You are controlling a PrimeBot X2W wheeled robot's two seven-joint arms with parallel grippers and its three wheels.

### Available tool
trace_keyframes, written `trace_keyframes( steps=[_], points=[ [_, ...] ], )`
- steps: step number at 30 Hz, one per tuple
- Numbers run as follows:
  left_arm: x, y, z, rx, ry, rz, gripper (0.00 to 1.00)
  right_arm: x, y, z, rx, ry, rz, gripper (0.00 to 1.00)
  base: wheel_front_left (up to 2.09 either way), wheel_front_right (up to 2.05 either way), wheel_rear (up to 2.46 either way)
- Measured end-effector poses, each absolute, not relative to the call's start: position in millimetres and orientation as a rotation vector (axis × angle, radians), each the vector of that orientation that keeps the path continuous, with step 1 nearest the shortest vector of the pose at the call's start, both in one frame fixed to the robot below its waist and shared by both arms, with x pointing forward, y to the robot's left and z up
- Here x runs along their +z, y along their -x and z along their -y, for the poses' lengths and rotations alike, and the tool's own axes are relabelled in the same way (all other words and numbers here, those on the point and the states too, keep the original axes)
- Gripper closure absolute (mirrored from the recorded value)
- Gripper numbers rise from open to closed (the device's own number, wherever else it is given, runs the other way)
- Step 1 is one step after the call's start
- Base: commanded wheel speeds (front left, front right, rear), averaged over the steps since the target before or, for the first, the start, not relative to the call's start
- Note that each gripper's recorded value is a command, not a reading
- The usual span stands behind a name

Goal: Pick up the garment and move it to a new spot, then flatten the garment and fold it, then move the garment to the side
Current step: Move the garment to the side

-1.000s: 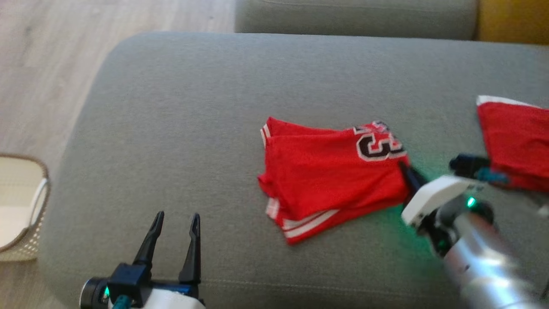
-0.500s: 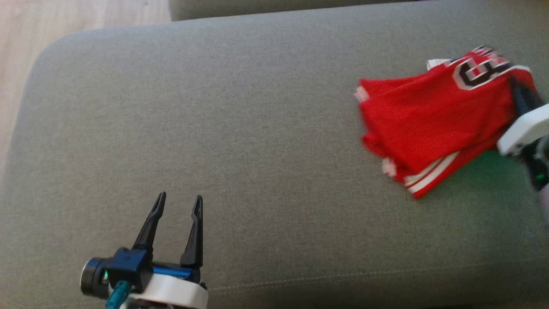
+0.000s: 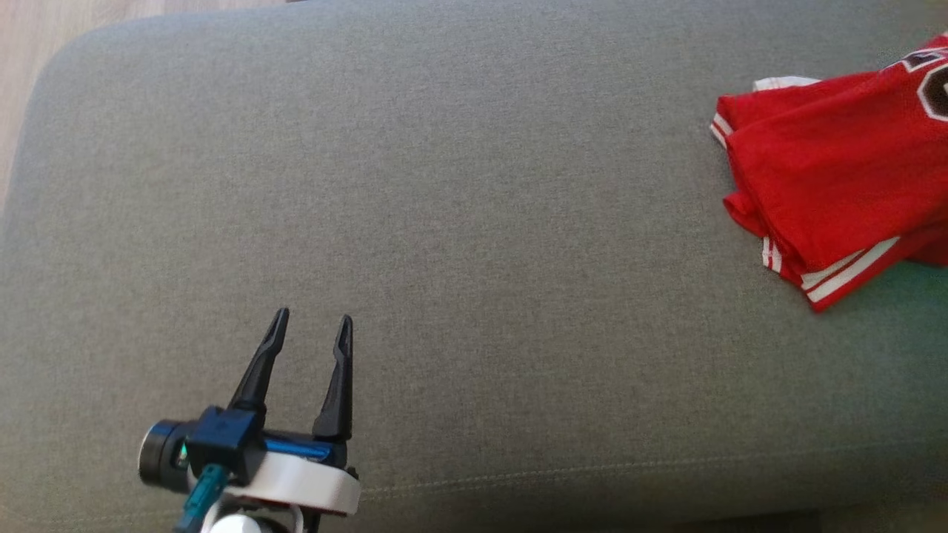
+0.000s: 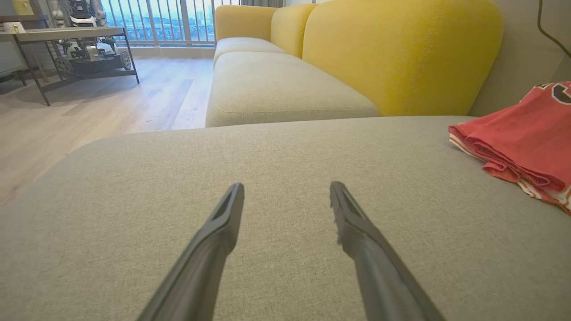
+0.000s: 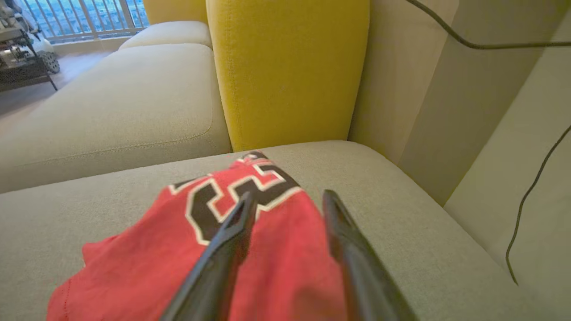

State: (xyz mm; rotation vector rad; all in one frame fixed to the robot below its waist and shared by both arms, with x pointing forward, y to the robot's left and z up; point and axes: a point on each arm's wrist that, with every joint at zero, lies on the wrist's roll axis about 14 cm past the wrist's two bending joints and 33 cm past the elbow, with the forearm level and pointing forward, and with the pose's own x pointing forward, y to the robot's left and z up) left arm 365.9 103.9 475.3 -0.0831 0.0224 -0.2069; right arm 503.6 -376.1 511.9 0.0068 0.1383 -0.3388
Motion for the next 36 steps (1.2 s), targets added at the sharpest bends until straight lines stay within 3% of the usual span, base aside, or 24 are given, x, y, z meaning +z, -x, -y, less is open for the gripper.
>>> trace_keyframes(
  steps=[4,8,15,24,30,36],
  points=[
    [478,-365,-105,-0.201,0.080,-0.015,0.00,526,-512,359,-0.295,0.057,-0.092,0.00,0.00,0.00,0.00],
    [489,-364,-110,-0.177,0.082,0.020,0.00,535,-519,301,-0.186,0.076,-0.024,0.00,0.00,0.00,0.00],
    [509,-357,-124,-0.108,0.114,0.077,0.00,502,-473,214,-0.034,0.030,-0.019,0.00,0.00,0.00,0.00],
    [520,-336,-138,-0.049,0.162,0.108,0.00,547,-420,187,0.050,0.025,0.174,0.00,0.00,0.00,0.00],
    [527,-322,-142,-0.036,0.166,0.134,0.00,539,-377,170,0.098,-0.049,0.175,0.00,0.00,0.00,0.00],
    [529,-317,-142,-0.037,0.143,0.141,0.00,524,-357,168,0.098,-0.109,0.133,0.00,0.00,0.00,0.00]
  ],
)
